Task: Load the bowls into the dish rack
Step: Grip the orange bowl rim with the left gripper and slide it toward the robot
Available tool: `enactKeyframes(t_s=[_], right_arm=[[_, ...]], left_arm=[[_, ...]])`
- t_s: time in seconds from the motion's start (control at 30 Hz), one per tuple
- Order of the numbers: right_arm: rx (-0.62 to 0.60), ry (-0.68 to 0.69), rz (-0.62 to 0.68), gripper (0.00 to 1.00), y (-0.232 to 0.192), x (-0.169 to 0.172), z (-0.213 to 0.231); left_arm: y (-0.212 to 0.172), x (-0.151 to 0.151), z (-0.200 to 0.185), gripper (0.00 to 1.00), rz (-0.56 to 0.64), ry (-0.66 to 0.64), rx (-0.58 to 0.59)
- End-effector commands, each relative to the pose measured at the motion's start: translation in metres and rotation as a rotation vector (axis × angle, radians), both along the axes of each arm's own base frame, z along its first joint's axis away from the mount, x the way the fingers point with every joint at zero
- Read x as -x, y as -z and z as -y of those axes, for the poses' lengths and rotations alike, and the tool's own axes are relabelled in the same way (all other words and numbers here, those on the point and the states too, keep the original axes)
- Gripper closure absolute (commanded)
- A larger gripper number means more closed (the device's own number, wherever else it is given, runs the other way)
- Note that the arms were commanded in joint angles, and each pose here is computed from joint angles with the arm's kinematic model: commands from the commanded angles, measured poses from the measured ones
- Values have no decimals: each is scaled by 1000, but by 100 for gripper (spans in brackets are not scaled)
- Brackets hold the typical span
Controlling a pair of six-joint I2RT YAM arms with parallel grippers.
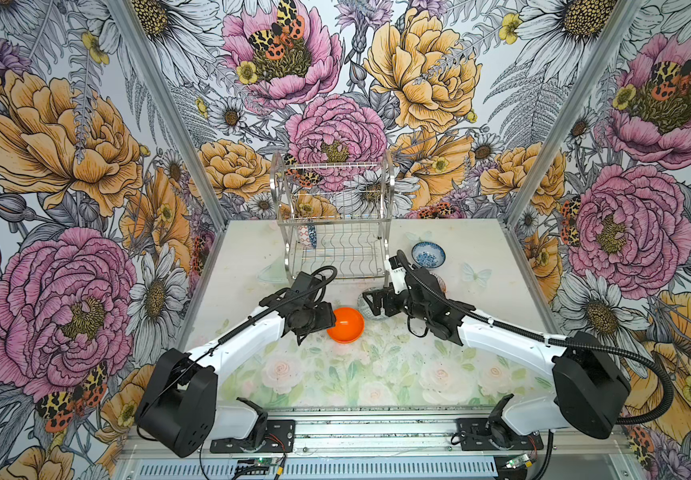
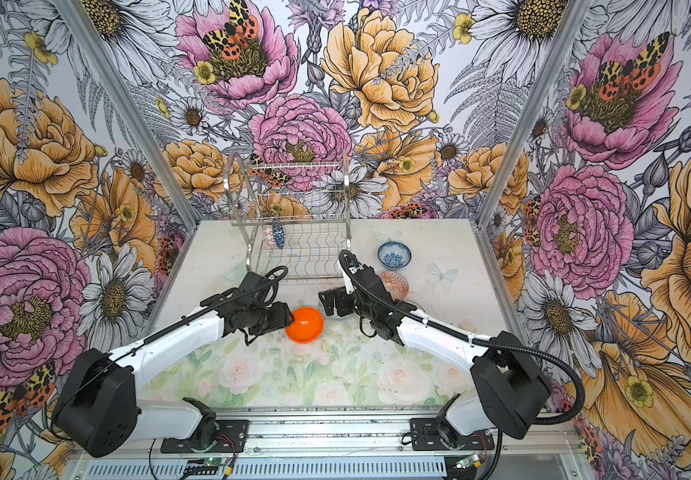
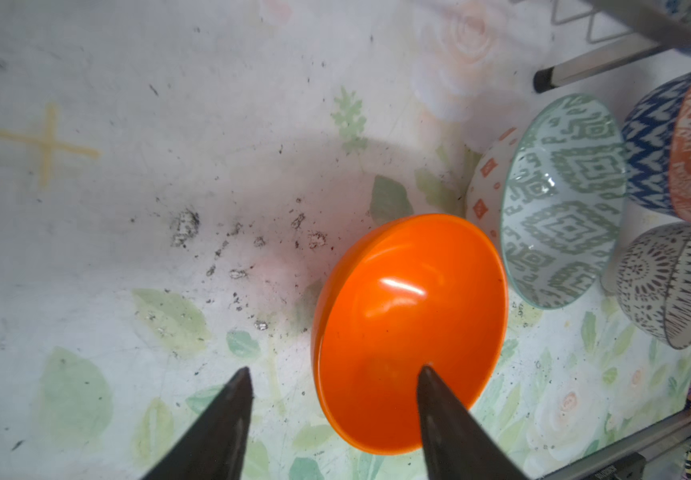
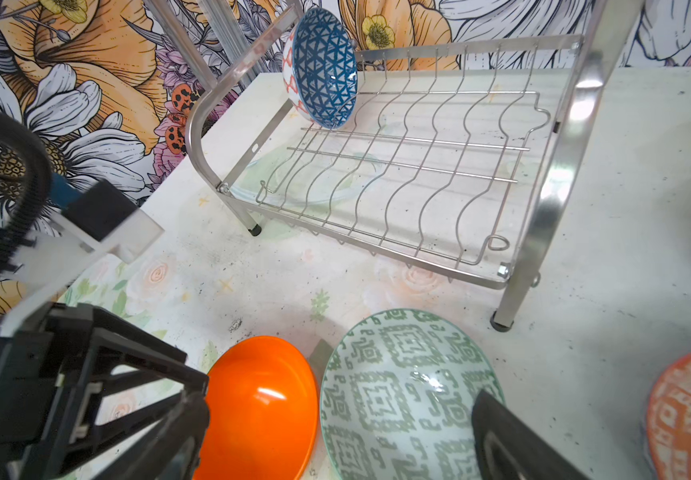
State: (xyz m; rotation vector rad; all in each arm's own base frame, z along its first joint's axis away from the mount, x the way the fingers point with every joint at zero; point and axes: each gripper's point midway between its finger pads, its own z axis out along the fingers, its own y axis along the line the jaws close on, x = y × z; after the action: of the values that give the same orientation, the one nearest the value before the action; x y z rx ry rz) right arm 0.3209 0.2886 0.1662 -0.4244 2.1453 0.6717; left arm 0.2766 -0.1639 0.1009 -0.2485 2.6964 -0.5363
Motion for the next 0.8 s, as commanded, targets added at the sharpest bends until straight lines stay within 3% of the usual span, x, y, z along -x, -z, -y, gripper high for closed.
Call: enactKeyframes(t_s=[0.0, 0.03, 0.2, 0.43, 0.77], right_arm=[[43, 27, 23, 1, -10, -5, -4], [65, 34, 20, 1, -8, -4, -7], [155, 34, -9, 1, 6, 5, -32], [162, 13, -69, 1, 22, 19, -77], [187, -28, -151, 15, 56, 34, -136]], left_arm=[[-37, -12, -13, 6, 110, -46, 38], [-44, -13, -17, 1, 129, -58, 48], [-66, -13, -46, 1, 186, -146, 173], [-70, -2, -76, 1, 232, -284, 414], [-53, 9, -84, 1, 202, -325, 552]])
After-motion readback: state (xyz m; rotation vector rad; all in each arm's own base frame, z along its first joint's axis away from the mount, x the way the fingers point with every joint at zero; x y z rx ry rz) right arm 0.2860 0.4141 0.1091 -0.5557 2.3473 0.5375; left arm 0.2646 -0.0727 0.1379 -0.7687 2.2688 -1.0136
